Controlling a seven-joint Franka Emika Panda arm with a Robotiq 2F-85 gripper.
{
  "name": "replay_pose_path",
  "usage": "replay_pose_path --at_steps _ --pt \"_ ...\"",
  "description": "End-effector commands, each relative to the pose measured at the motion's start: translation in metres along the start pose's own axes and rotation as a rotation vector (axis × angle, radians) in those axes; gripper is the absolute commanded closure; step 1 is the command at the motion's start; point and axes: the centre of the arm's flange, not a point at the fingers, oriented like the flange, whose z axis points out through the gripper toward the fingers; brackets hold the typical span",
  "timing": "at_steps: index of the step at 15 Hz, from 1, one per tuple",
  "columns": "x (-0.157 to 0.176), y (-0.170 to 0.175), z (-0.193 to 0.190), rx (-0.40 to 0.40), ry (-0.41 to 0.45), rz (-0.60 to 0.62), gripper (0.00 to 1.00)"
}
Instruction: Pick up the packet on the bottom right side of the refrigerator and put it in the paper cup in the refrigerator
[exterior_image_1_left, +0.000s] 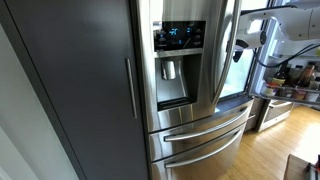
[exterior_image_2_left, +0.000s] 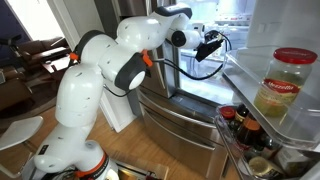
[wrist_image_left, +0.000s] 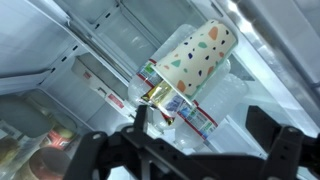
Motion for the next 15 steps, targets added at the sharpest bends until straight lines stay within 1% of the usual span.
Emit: replay_pose_path --at_steps 1,7,12,13,15 --pt "0.01 0.03 -0.013 0.072 -0.056 -0.074 0.0" --pt "0.001 0.032 -0.042 0.107 -0.13 -0.145 0.0" --pt "-0.011 0.028 -0.065 0.146 -0.212 -0.196 0.0" --pt "-0.044 -0.035 -0.059 0.083 -0.175 -0.16 0.0" --pt "-0.044 -0.037 -0.061 0.086 -0.179 -0.161 0.0"
